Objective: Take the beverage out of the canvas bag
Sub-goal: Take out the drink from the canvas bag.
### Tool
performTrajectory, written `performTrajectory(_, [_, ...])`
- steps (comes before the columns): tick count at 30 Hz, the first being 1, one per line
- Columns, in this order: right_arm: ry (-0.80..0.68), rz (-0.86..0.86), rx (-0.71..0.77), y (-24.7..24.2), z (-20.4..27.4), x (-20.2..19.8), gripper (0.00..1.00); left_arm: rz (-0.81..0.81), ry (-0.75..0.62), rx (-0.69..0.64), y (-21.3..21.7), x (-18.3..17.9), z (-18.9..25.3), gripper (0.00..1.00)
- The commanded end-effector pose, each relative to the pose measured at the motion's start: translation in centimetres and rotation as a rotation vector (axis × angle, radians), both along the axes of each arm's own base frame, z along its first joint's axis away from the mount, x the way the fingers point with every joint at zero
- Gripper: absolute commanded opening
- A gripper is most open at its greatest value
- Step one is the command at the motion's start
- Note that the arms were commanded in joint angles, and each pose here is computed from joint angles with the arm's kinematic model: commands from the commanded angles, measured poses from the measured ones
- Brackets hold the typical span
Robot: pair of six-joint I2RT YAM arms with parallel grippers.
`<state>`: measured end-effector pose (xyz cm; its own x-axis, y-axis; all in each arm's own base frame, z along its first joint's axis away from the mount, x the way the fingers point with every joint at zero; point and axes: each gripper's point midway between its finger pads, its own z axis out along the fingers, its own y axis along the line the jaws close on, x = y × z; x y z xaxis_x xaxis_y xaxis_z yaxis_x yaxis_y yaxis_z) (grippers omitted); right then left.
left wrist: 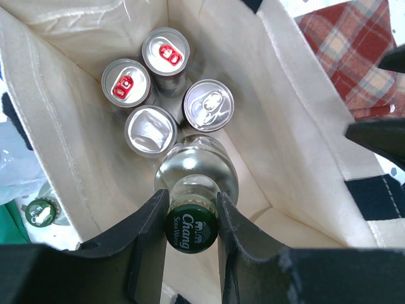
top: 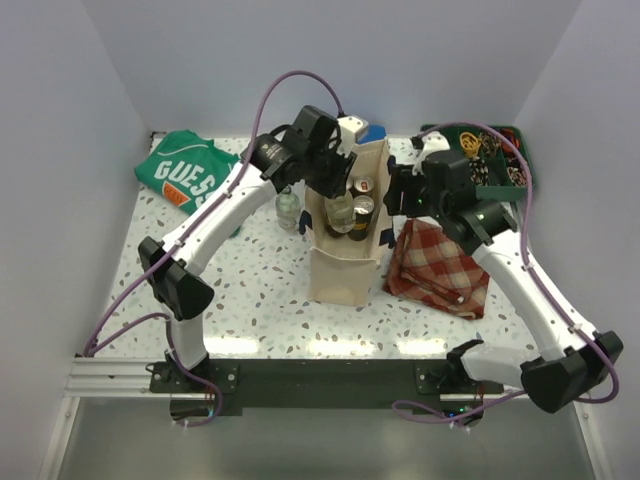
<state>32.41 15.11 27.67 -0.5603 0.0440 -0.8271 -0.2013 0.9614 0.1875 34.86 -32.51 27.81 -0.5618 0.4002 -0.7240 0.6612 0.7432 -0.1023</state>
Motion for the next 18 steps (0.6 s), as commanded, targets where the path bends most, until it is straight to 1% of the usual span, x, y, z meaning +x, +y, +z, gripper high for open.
performTrajectory(1, [-0.138, -0.003, 0.095, -0.5, 4.0, -1.5, 0.62, -0.008, -0.226, -0.188, 0.0, -0.3, 10.4, 0.0])
performTrajectory(8, [-0.172, -0.073, 0.096, -2.2, 4.2, -2.4, 0.63, 0.016, -0.284, -0.215, 1.2, -0.8, 13.2, 0.0])
performTrajectory(18, [-0.113, -0.088, 0.093, -2.3, 1.6, -2.8, 0.63, 0.059, -0.379, -0.276, 3.2, -2.0, 17.4, 0.0])
